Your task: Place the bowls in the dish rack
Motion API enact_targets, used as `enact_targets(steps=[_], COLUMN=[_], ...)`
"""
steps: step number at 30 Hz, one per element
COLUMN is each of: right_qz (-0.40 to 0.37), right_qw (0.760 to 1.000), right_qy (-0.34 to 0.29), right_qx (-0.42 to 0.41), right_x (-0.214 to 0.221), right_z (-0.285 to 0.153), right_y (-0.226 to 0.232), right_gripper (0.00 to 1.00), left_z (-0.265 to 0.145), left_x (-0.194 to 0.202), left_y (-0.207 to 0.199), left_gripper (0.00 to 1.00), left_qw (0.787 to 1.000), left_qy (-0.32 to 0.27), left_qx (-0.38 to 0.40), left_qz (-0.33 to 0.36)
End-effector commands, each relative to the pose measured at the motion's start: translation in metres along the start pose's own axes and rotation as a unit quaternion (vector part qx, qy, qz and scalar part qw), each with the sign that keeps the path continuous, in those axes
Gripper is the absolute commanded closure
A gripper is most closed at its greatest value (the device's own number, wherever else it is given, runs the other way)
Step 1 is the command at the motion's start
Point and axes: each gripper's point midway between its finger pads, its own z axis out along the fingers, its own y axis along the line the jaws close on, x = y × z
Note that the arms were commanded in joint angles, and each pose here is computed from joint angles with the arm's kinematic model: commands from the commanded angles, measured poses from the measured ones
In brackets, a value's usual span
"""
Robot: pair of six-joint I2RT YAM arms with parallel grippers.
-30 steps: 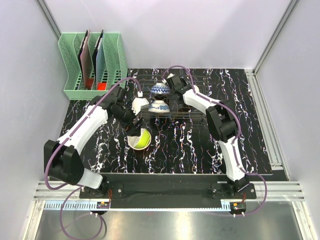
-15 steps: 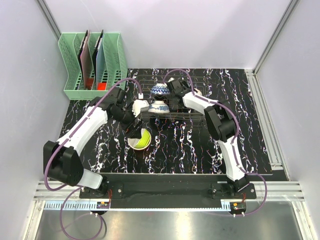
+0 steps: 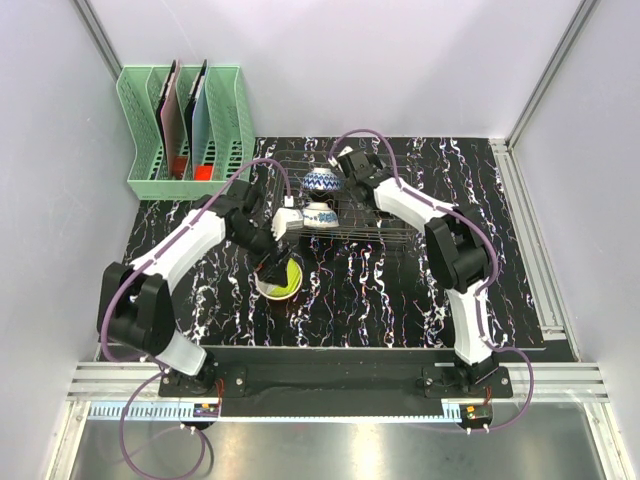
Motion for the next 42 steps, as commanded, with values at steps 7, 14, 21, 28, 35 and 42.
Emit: enact_targets(steps=[7, 14, 21, 28, 35, 42], right_qz=[0.048, 0.055, 0.063, 0.070, 0.087, 0.092], right_qw=[0.997, 0.997, 0.996, 0.995, 0.994, 0.993], right_qy=[-0.052, -0.060, -0.064, -0.069, -0.069, -0.073], right_qx=[0.005, 0.014, 0.013, 0.007, -0.019, -0.024], right_x=[-0.031, -0.035, -0.035, -0.035, -0.033, -0.034], right_z=[-0.044, -0.054, -0.060, -0.070, -0.074, -0.081], right_y=[-0.035, -0.047, -0.051, -0.055, -0.046, -0.050], right_gripper=[0.14, 0.13, 0.13, 0.13, 0.13, 0.12], left_z=[0.018, 0.019, 0.013, -0.006, -0.029, -0.017], left_x=[0.002, 0.003, 0.012, 0.023, 0.010, 0.028], left_y=[0.005, 0.002, -0.002, 0.010, 0.024, 0.028], left_gripper=[0.49, 0.98, 1.00, 1.00, 1.00, 0.94], left_qw=[1.000, 0.999, 0.998, 0.994, 0.985, 0.982], left_qy=[0.002, 0.000, 0.030, 0.073, 0.077, 0.108], left_qx=[0.025, 0.032, 0.032, -0.024, -0.087, -0.079], left_qz=[0.007, 0.006, 0.039, 0.075, 0.126, 0.137])
